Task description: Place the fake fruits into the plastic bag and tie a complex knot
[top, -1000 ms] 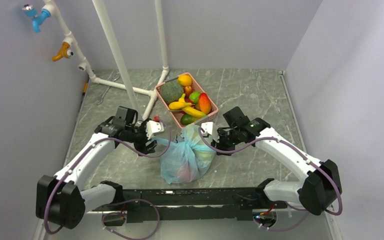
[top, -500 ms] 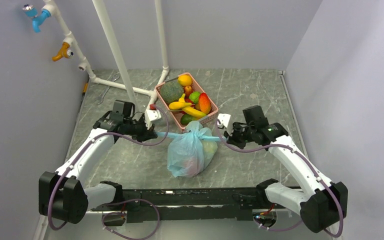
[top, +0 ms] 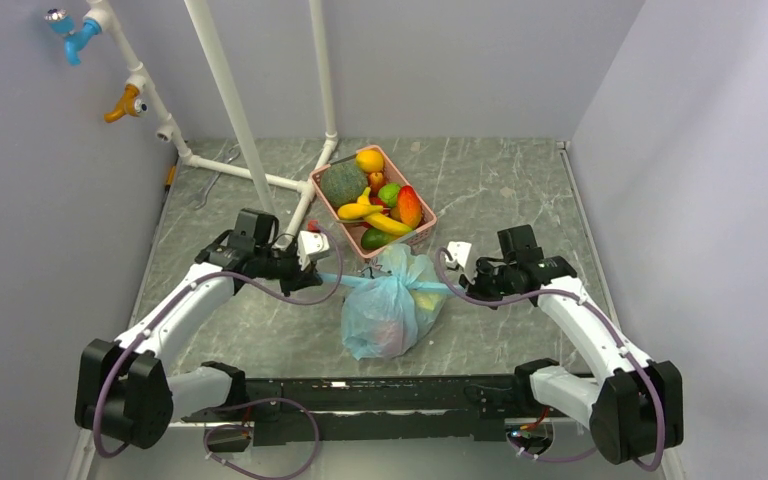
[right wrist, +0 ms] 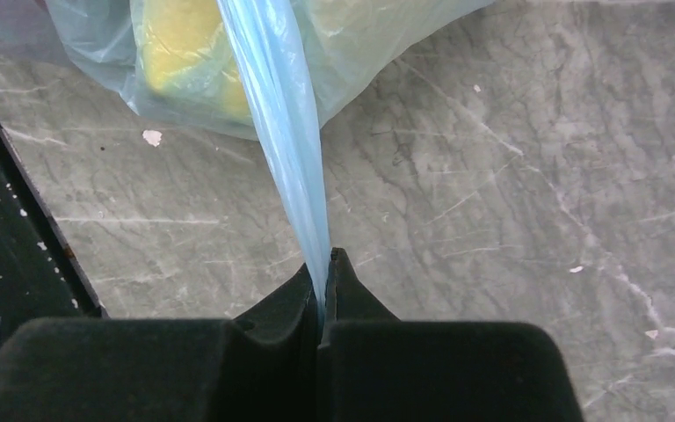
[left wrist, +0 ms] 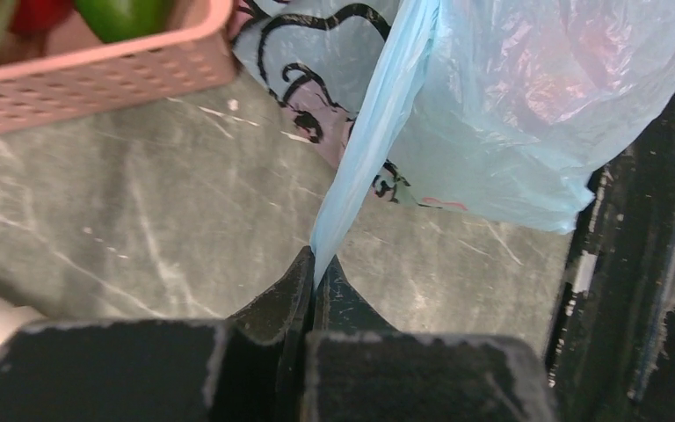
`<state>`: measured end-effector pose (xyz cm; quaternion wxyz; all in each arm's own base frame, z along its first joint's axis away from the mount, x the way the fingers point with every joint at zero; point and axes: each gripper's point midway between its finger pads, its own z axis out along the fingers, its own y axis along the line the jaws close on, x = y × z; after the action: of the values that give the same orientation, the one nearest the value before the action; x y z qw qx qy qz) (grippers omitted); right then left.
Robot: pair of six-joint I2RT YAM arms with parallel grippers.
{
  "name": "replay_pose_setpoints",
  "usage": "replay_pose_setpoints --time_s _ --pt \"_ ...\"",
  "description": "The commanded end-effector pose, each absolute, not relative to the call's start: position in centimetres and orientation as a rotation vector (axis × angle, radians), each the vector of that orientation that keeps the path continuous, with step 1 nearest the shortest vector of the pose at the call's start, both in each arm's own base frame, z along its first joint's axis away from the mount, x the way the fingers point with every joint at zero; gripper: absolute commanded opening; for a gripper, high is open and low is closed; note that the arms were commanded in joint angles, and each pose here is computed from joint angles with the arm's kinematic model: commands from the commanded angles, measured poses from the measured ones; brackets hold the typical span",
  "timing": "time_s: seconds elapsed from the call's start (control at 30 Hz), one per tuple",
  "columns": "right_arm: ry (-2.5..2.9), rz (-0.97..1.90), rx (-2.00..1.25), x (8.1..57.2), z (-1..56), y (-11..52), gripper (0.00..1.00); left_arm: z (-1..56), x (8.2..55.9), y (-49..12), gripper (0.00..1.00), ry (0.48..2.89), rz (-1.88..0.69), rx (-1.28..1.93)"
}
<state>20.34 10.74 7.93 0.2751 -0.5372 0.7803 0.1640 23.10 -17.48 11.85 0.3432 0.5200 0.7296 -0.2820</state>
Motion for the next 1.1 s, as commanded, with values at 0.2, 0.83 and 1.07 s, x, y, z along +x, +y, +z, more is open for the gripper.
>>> replay_pose_setpoints --time_s 0.2,0.83,1.07 --pt "2.243 0.274 -1.415 20.5 10.1 6.5 0.00 15.7 26.6 -13.9 0.00 1.912 -0.508 1.203" --pt "2.031 0.568 -1.202 23.8 17.7 12.7 0.74 18.7 22.4 -18.4 0.66 1.919 -0.690 1.311" --pt "1.888 0.651 -1.013 24.1 25.9 14.6 0.99 25.1 21.5 -17.5 0.99 1.855 -0.682 1.219"
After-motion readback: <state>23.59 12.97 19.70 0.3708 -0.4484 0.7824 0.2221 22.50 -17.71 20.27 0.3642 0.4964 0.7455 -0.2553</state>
